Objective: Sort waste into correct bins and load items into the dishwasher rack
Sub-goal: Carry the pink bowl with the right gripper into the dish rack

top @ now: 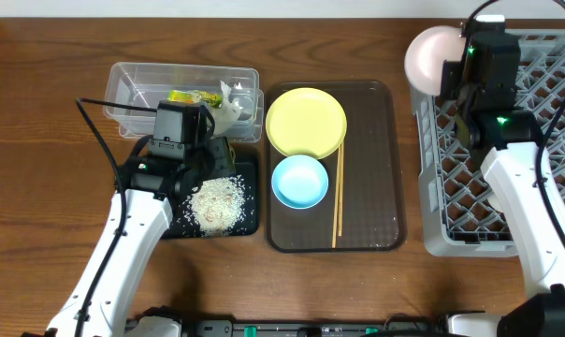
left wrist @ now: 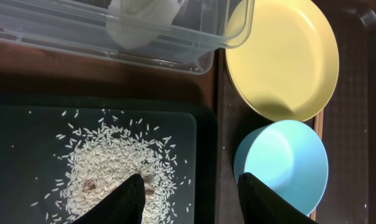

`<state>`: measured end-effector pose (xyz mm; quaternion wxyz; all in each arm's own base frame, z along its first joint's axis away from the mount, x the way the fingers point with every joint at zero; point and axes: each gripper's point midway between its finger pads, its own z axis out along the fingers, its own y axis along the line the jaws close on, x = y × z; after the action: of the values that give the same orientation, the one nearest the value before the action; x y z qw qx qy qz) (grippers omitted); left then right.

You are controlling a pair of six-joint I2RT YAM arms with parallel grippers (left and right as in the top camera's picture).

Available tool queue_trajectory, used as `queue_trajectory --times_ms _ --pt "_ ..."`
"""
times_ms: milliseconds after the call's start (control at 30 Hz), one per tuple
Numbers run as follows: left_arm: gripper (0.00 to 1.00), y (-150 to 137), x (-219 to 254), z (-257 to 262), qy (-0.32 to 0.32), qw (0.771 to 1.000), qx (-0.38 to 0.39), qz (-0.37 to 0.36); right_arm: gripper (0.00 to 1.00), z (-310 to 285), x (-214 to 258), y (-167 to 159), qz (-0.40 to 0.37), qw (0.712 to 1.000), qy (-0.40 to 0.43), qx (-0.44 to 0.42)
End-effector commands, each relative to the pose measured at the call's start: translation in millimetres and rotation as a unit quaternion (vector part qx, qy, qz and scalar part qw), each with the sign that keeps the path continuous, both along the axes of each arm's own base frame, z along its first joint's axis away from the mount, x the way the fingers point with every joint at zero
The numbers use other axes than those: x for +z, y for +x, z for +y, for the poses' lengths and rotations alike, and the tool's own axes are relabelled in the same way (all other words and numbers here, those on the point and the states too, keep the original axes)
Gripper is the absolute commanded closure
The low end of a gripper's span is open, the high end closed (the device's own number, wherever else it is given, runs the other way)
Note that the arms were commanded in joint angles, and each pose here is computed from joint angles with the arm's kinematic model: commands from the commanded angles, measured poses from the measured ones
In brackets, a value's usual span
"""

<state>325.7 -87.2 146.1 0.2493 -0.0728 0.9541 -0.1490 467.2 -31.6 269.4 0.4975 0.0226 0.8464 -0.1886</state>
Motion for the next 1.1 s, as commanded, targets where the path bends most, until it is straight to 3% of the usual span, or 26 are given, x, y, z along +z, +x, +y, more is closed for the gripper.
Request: queue_trajectory --times_ms 0,133,400,700,1067 --pt "0.48 2 4 3 0.004 1.000 0.003 -0.006 0.99 -44 21 -1 -0.001 0.990 -0.126 -0.070" --pt "0.49 2 4 3 0.004 1.000 0.003 -0.006 0.99 -57 29 17 -0.016 0.980 -0.184 -0.074" --pt "0.49 2 4 3 0.004 1.000 0.003 -0.006 0.99 -81 3 51 -0.026 0.958 -0.252 -0.130" --pt "0.49 2 4 3 0.004 1.000 0.003 -0.006 0.99 -89 -68 63 0.036 0.951 -0.266 -0.154" --pt "0.49 2 4 3 0.004 1.000 0.003 -0.006 0.99 -61 -122 48 0.099 0.960 -0.215 -0.149"
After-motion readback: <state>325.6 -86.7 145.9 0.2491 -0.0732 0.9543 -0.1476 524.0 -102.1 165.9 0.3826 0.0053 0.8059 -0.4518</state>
